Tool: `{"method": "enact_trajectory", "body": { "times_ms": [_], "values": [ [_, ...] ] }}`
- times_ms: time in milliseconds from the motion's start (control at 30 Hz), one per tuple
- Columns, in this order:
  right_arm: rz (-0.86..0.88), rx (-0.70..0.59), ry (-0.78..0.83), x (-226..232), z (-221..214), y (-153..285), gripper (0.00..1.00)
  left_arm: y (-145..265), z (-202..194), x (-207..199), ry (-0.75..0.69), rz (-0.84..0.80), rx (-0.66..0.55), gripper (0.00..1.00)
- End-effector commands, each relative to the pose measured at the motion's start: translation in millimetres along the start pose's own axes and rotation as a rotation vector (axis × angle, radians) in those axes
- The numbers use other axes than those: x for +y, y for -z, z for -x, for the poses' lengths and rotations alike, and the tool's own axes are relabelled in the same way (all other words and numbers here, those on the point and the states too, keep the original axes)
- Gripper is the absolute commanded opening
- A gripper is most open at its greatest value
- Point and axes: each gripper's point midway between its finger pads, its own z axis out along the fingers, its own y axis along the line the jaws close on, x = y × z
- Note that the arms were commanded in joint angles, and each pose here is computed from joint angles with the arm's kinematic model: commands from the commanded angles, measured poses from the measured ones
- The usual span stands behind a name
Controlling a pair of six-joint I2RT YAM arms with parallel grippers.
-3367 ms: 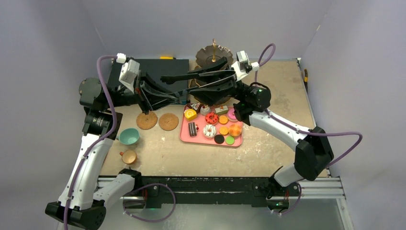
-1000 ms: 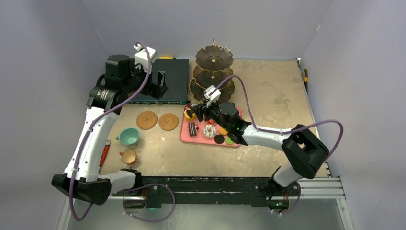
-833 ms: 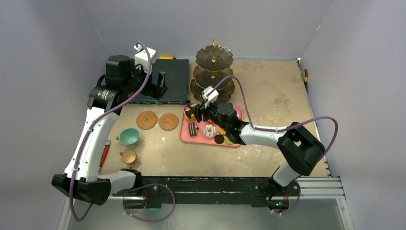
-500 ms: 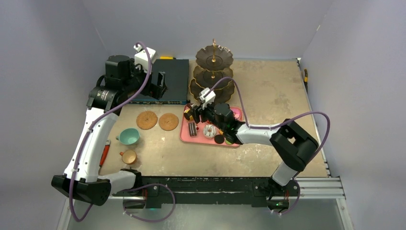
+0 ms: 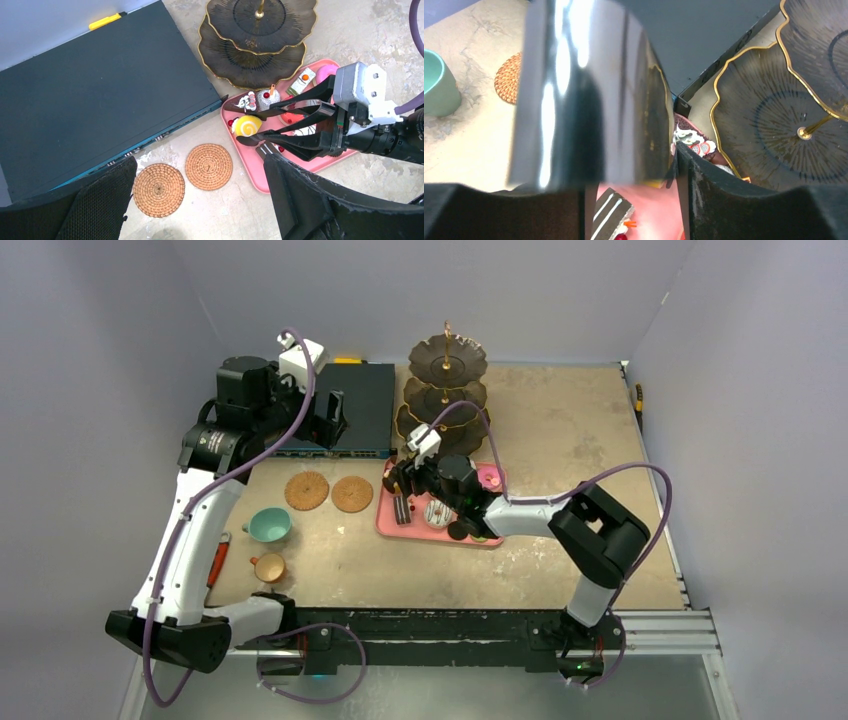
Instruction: Serve the afternoon tea
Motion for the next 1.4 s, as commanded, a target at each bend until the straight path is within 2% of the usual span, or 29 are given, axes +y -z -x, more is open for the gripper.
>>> {"method": "enact_trajectory", "body": {
  "times_ms": [0,133,333,500,967,1367],
  "values": [
    [0.032,-0.076,0.034,11.8,32.6,-7.0,0.51,13.9,19.3,2.8,-0.041,0.017,-0.068,0.99],
    [0.016,-0.105,0.030,9.1,44.9,-1.1,0.41,11.3,13.7,3.6,-0.036,0.023,-0.069,0.99],
    [-0.052,-0.221,0.028,-3.2,89.0,20.6,0.40,12.6,16.9,2.6,-0.038,0.015,-0.069,0.99],
    [-0.115,-0.262,0.017,-15.2,105.1,34.9,0.39,14.6,17.3,0.4,-0.036,0.007,-0.067,0.99],
    [-0.370,-0.331,-0.091,-111.9,92.8,79.0,0.38,17.0,18.5,1.6,-0.047,0.014,-0.070,0.99],
    [-0.528,-0.383,-0.094,-159.6,84.1,85.4,0.38,13.8,15.4,1.8,-0.047,0.012,-0.064,0.99]
  ]
}}
